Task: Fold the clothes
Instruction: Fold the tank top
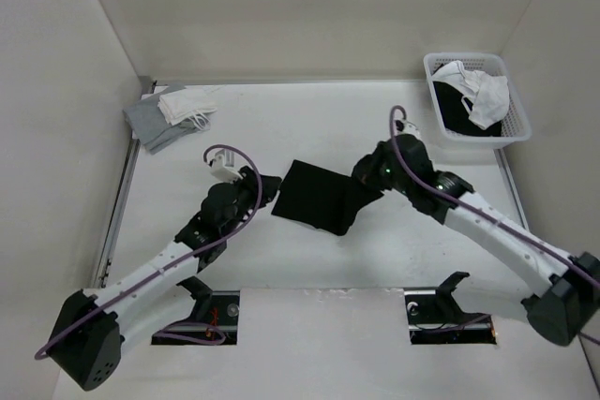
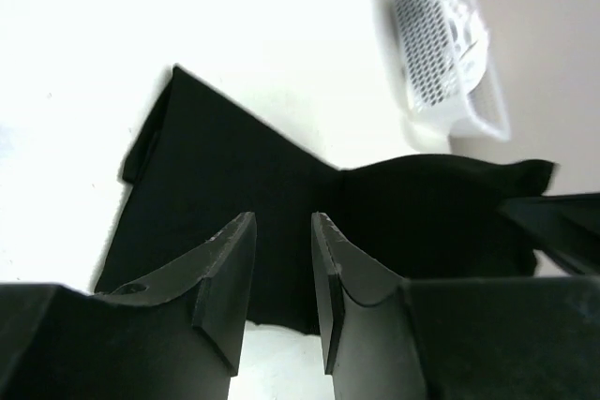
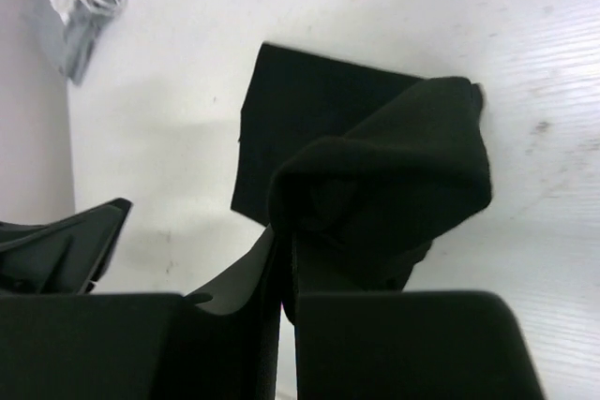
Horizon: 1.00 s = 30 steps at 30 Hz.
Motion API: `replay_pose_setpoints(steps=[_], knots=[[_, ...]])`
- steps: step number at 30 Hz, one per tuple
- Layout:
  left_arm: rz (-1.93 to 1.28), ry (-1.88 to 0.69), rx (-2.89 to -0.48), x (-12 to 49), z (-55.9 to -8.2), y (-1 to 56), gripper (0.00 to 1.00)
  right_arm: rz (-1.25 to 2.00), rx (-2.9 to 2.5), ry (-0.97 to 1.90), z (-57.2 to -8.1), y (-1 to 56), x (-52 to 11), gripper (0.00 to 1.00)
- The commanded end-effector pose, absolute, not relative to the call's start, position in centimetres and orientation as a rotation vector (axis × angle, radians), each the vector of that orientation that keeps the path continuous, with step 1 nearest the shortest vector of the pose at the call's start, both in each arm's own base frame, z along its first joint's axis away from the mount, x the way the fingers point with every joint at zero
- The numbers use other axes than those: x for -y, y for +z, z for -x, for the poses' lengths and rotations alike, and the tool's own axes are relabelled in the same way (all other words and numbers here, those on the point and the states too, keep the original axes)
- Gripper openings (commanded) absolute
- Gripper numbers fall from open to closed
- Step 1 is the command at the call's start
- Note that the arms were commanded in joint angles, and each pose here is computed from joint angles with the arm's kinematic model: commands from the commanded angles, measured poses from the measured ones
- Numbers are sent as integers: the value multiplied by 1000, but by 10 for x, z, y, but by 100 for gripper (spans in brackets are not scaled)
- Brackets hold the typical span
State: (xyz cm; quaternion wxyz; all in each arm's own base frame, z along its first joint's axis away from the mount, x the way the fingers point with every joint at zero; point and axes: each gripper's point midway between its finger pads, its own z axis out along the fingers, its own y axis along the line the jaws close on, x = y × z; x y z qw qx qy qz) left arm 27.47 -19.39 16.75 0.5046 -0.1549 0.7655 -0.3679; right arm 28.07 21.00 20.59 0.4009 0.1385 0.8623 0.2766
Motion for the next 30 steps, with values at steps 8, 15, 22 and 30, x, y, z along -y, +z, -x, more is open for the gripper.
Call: replay_pose_setpoints(steps=[8,15,22,30], knots=[[445,-909,-1756,156,-267,181,29,-135,-2386,522,-329,162,-335,6],[468,-893,-1737,141,-270,186,30,-105,-2383,566,-343,150,-392,57],[428,-875,-1791,160,-284,180,30,-137,-2183,726,-327,200,-354,40],[319,-896,-1880,227,-306,159,29,-168,-2247,659,-319,128,-299,4]])
